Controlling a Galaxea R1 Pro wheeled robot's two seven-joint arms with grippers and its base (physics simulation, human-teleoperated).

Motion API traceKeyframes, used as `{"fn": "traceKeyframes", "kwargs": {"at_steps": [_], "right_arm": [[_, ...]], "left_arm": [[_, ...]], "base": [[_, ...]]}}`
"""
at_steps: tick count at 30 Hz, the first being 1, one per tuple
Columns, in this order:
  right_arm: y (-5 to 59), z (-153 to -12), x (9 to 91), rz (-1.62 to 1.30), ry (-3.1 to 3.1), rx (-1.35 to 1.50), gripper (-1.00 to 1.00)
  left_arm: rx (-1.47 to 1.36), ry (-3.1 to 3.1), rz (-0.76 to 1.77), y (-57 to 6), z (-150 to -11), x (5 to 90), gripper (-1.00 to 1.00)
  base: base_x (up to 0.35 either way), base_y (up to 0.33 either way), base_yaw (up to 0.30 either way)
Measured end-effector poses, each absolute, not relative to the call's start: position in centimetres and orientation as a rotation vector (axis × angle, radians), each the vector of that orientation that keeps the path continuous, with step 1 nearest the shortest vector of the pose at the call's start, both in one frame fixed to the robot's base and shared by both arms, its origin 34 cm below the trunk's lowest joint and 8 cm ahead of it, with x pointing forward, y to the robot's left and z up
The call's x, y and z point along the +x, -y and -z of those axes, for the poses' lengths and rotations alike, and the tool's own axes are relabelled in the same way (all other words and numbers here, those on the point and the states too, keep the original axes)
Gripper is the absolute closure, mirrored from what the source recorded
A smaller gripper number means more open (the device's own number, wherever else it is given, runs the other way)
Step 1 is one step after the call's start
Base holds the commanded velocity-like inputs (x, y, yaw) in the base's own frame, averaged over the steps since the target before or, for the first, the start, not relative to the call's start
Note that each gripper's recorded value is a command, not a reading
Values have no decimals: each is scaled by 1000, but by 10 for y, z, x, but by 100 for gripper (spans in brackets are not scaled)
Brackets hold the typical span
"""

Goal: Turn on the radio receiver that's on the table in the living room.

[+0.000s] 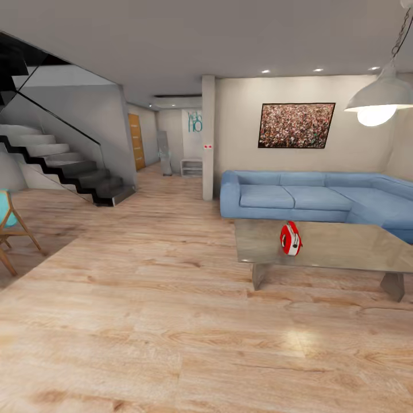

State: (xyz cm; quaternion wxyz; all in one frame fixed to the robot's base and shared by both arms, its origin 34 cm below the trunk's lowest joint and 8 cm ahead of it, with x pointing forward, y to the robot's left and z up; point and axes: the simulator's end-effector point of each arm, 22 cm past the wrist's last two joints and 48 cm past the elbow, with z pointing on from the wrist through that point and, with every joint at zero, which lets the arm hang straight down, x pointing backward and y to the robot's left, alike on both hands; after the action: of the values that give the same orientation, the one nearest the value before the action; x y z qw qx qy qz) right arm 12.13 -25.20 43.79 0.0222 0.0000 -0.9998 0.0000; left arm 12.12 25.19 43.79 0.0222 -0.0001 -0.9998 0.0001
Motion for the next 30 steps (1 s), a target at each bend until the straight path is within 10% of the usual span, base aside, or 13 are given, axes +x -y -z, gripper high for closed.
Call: {"fn": "traceKeyframes", "kwargs": {"at_steps": [30], "right_arm": [[254, -440, 217, -6, 3262, 60, -100]], "left_arm": [[16, 3222, -136, -181, -443, 142, -100]], "base": [[0, 0, 0]]}}
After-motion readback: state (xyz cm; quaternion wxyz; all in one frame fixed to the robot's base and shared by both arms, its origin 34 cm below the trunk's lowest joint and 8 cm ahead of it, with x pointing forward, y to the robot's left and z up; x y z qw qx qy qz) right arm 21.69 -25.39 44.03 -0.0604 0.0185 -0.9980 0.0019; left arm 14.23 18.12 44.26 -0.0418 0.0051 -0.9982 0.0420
